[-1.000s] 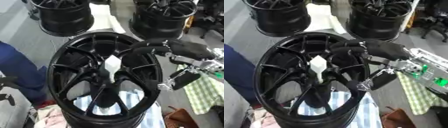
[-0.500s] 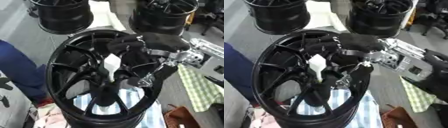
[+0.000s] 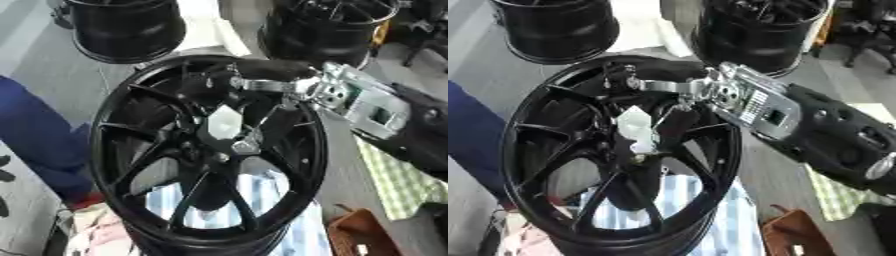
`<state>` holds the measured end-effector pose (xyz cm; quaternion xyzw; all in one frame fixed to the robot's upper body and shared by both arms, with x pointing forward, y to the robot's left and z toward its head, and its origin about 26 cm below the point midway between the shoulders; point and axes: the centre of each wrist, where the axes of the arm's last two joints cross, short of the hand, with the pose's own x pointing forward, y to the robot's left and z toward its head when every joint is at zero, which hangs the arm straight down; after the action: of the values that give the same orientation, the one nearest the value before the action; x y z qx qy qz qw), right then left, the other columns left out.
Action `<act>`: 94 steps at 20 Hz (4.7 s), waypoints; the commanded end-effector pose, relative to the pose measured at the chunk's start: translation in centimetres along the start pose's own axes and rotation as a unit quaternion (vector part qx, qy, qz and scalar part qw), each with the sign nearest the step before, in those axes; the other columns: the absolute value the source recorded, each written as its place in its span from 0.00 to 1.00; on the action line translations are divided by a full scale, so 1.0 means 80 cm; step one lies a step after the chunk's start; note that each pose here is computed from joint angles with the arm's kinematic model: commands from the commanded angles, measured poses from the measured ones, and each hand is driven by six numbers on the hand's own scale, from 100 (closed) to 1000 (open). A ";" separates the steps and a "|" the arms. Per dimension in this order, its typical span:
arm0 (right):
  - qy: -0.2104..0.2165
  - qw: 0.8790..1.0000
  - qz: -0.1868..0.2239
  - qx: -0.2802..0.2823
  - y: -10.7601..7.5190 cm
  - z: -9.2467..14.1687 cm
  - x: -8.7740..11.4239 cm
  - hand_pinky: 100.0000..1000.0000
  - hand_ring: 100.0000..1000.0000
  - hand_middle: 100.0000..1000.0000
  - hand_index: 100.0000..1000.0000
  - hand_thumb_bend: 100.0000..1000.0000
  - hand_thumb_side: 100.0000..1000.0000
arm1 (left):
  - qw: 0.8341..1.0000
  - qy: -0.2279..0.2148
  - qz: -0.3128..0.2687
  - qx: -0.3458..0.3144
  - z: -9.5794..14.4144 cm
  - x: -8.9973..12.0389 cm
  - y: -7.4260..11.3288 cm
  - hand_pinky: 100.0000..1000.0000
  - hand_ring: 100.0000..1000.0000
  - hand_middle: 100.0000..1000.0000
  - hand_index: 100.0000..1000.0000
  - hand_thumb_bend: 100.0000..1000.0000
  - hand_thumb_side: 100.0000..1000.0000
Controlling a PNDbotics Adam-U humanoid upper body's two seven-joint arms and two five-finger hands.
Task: Pull the pin out of the wheel hub.
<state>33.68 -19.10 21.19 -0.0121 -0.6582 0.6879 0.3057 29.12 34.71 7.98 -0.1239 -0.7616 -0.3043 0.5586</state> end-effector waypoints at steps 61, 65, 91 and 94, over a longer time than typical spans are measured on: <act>0.042 0.997 -0.003 0.059 -0.067 0.009 -0.036 0.78 0.72 0.39 0.52 0.00 0.07 | 1.000 -0.017 -0.001 -0.013 -0.008 0.012 0.003 0.38 1.00 0.62 0.88 0.00 0.78; 0.034 0.999 -0.003 0.003 -0.104 0.043 -0.016 0.77 0.71 0.38 0.50 0.00 0.07 | 1.000 -0.010 -0.001 -0.010 -0.004 0.011 0.005 0.38 1.00 0.62 0.88 0.00 0.78; 0.670 0.302 -0.199 -0.649 0.403 0.411 -0.079 0.73 0.74 0.84 0.90 0.42 0.33 | 0.998 0.027 -0.012 0.049 0.032 0.006 0.013 0.38 1.00 0.63 0.88 0.00 0.78; 0.616 0.303 -0.205 -0.697 0.393 0.358 -0.088 0.71 0.71 0.78 0.88 0.38 0.32 | 0.998 0.026 -0.009 0.047 0.032 0.004 0.011 0.39 1.00 0.63 0.88 0.00 0.78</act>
<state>13.78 -46.57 -7.25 -0.5049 -0.4719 -0.3096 0.6531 27.56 36.44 7.18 -0.0942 -0.7557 -0.2695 0.5894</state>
